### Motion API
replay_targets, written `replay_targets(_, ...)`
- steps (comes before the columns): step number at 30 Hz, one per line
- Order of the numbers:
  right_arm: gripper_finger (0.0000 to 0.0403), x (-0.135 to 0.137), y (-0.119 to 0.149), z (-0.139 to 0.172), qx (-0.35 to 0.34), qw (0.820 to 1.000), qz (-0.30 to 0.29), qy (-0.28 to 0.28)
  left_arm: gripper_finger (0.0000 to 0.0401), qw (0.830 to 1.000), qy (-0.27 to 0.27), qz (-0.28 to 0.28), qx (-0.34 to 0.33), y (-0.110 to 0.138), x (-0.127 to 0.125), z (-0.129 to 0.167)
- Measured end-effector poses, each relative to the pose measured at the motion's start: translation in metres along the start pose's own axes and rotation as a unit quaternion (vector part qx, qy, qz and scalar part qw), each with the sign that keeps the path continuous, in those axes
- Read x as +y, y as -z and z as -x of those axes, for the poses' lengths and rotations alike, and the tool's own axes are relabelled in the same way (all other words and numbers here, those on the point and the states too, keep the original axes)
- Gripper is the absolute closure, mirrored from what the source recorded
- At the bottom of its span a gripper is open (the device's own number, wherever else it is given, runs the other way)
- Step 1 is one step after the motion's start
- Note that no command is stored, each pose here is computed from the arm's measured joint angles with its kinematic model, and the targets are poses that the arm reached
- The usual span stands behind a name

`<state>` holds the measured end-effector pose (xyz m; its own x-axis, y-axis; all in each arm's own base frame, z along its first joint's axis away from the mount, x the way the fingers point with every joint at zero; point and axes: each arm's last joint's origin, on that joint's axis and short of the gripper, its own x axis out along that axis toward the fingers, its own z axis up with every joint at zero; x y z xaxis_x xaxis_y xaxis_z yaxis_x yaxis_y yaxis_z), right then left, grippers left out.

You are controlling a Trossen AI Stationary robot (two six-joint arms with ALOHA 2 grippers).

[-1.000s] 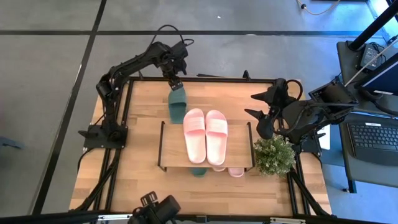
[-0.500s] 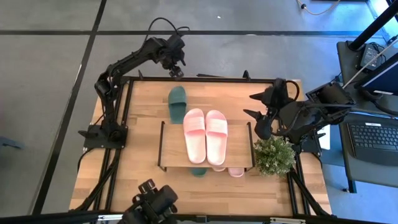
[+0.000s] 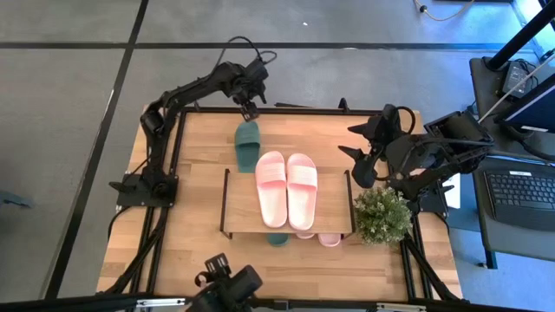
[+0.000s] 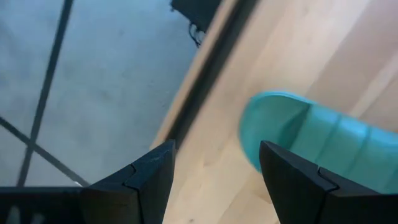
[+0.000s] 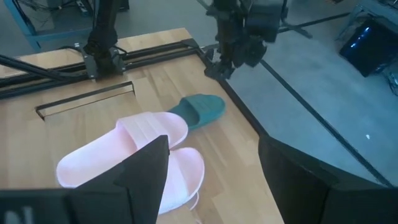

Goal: Pick and place slides into the shelf
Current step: Put the green slipper under the shelf

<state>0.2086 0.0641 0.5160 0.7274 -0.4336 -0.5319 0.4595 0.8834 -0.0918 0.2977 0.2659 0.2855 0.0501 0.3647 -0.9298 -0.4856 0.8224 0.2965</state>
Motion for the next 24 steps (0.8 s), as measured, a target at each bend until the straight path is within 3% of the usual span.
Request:
replay_targets(10, 0.0153, 0.000, 0.000, 0.000, 0.000, 1.000, -0.022, 0.000, 0.0177, 0.998, 0.020, -0.014, 0.062, 0.002, -0.015, -0.046)
replay_targets(24, 0.0153, 0.000, -0.003, -0.014, 0.010, 0.999, -0.028, 0.022, 0.0177, 0.995, 0.041, -0.038, 0.081, -0.006, -0.038, -0.074)
